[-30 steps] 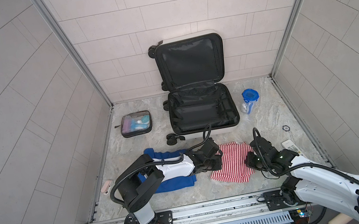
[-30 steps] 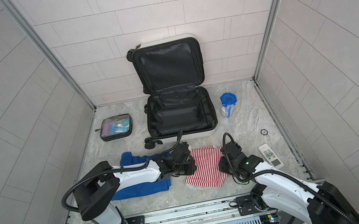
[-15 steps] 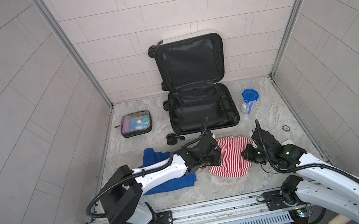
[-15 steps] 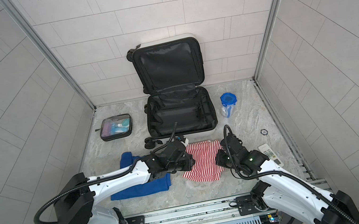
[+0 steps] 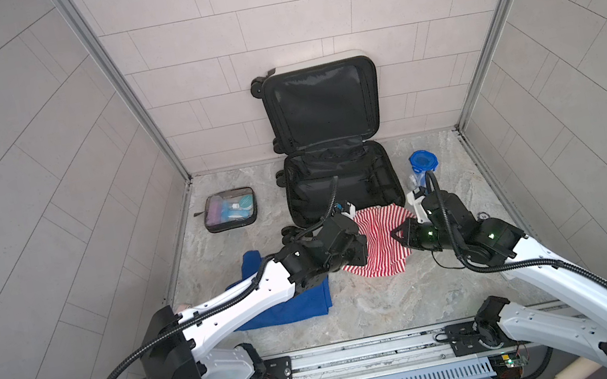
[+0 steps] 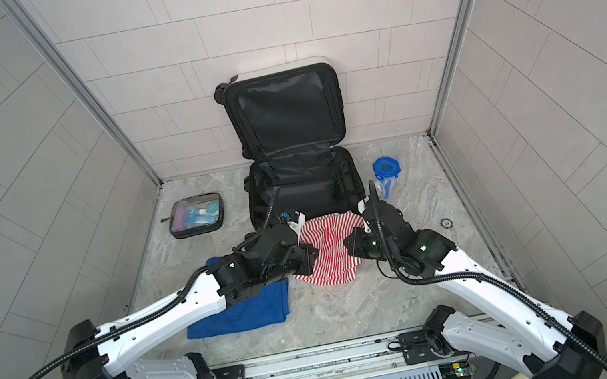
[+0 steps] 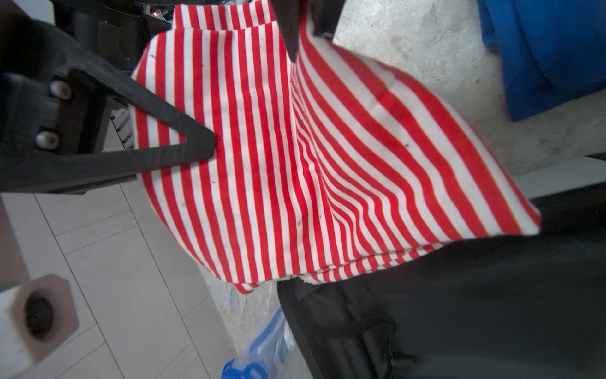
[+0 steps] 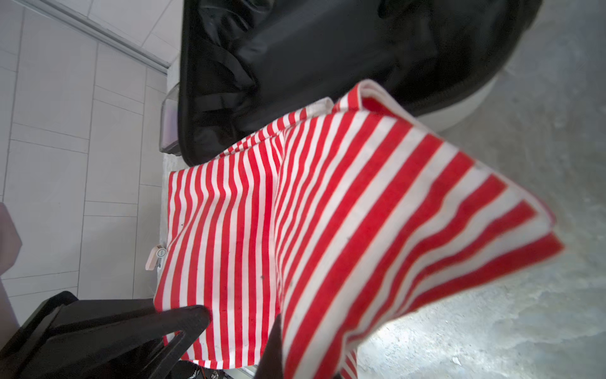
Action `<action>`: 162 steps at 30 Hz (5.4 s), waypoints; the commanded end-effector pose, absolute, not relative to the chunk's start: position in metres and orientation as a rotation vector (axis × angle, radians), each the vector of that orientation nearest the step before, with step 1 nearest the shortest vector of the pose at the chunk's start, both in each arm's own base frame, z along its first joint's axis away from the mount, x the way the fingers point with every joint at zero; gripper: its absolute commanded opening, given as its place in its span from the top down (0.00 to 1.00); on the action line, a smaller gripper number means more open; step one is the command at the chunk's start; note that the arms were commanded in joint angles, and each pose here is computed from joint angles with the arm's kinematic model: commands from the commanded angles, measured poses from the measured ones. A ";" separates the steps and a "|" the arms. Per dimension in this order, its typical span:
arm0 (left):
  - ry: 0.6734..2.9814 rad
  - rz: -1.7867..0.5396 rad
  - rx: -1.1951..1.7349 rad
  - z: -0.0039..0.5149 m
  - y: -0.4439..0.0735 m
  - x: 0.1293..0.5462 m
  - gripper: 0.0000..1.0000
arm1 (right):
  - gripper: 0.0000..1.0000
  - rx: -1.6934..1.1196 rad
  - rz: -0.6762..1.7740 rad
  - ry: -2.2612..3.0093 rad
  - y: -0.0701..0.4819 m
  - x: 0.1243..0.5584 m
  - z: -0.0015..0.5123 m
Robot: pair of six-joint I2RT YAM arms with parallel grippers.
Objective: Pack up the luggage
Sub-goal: 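Lift the striped shirt with both grippers and carry it into the suitcase, then open both grippers to release the shirt and raise them, then move both grippers down to the blue T-shirt's edges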
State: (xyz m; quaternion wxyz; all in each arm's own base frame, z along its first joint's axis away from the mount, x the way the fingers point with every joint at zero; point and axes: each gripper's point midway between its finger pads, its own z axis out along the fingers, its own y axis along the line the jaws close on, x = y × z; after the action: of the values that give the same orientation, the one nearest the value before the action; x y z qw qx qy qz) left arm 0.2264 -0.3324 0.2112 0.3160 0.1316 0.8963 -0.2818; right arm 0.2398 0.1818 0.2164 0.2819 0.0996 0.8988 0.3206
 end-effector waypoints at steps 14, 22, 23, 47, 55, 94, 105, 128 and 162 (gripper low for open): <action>2.238 -0.501 0.200 0.274 -0.273 0.365 1.00 | 1.00 0.075 0.780 2.289 0.221 0.379 0.288; 2.273 -0.484 0.112 0.243 -0.256 0.431 1.00 | 1.00 0.118 0.743 2.455 0.231 0.457 0.239; 2.284 -0.479 0.113 0.236 -0.257 0.436 1.00 | 1.00 0.129 0.741 2.466 0.230 0.464 0.231; 2.563 -0.144 -0.082 0.106 -0.202 0.482 1.00 | 0.59 0.126 0.702 2.687 0.231 0.513 0.124; 2.641 -0.085 -0.088 0.091 -0.197 0.479 1.00 | 0.38 0.134 0.629 2.628 0.208 0.513 0.159; 2.209 -0.390 0.030 0.292 -0.203 0.444 0.50 | 0.31 -0.038 0.708 2.449 0.194 0.382 0.240; 2.036 -0.429 0.014 0.338 -0.163 0.374 0.34 | 0.31 -0.198 0.729 2.471 0.258 0.314 0.205; 2.260 -0.236 -0.561 0.161 -0.046 0.226 0.00 | 0.25 -0.364 0.767 2.698 0.374 0.220 0.074; 2.460 -0.234 -0.591 0.089 -0.052 0.203 0.10 | 0.98 -0.378 0.608 2.825 0.360 0.205 0.035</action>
State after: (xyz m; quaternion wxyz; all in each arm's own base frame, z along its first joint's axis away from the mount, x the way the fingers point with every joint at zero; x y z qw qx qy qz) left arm 0.1975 -0.0518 0.0753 0.2897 -0.2353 0.9232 -0.0919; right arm 0.2090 0.3895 0.0331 0.1117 -0.1323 0.9533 0.2475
